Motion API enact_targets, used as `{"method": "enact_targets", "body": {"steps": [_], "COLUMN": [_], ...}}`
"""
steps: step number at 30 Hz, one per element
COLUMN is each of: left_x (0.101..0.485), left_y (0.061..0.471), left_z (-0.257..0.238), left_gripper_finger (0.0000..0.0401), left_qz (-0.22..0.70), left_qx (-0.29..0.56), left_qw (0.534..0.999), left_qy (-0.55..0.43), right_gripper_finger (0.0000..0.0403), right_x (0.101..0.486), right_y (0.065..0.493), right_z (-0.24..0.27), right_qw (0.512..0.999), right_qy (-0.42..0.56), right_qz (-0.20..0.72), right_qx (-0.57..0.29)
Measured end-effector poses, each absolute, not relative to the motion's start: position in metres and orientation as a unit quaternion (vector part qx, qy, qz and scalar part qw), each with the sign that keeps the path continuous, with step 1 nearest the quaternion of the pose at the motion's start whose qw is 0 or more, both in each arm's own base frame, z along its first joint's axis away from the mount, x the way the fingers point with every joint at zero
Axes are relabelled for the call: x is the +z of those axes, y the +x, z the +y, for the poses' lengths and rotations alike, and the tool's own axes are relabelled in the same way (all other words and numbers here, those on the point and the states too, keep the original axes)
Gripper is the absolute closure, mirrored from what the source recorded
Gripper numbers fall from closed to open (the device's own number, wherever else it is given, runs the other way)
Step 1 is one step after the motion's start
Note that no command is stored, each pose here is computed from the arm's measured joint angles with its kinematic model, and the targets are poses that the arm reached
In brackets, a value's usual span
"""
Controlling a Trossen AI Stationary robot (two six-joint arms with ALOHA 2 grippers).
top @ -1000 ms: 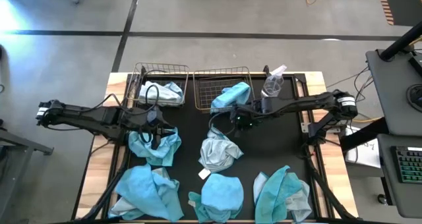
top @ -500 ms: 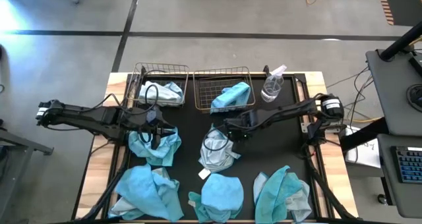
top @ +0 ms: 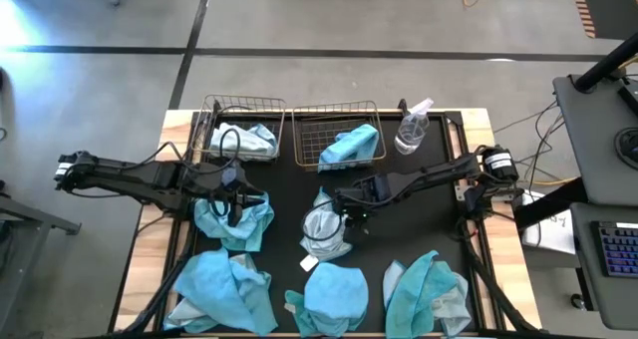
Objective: Sort microfiber towel by color & place in baskets
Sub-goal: Put the light-blue microfiber towel into the left wire basket
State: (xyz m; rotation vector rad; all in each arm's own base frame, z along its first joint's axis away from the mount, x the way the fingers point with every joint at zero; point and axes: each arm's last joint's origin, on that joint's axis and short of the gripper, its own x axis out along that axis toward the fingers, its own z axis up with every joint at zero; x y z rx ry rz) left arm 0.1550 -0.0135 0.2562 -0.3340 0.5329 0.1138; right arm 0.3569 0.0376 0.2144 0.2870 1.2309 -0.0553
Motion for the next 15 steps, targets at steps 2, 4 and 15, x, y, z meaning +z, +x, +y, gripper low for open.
{"method": "enact_targets", "body": {"steps": [2, 4, 15], "left_x": [0.2565, 0.2565, 0.256], "left_y": [0.1551, 0.1551, 0.1559], "left_z": [-0.0136, -0.0137, -0.0156], "left_gripper_finger": [0.0294, 0.0294, 0.0294], "left_qz": [0.26, 0.261, 0.265], "left_qx": [0.055, 0.054, 0.033], "left_qw": [0.95, 0.949, 0.949], "left_qy": [-0.165, -0.166, -0.168], "right_gripper_finger": [0.0279, 0.0273, 0.0205], "right_x": [0.2146, 0.2148, 0.2133], "right_y": [0.3594, 0.3611, 0.3602], "right_z": [0.0385, 0.0388, 0.0376], "right_qw": [0.812, 0.814, 0.814], "right_qy": [0.143, 0.152, 0.143], "right_qz": [0.566, 0.56, 0.561], "right_qx": [-0.024, -0.028, -0.046]}}
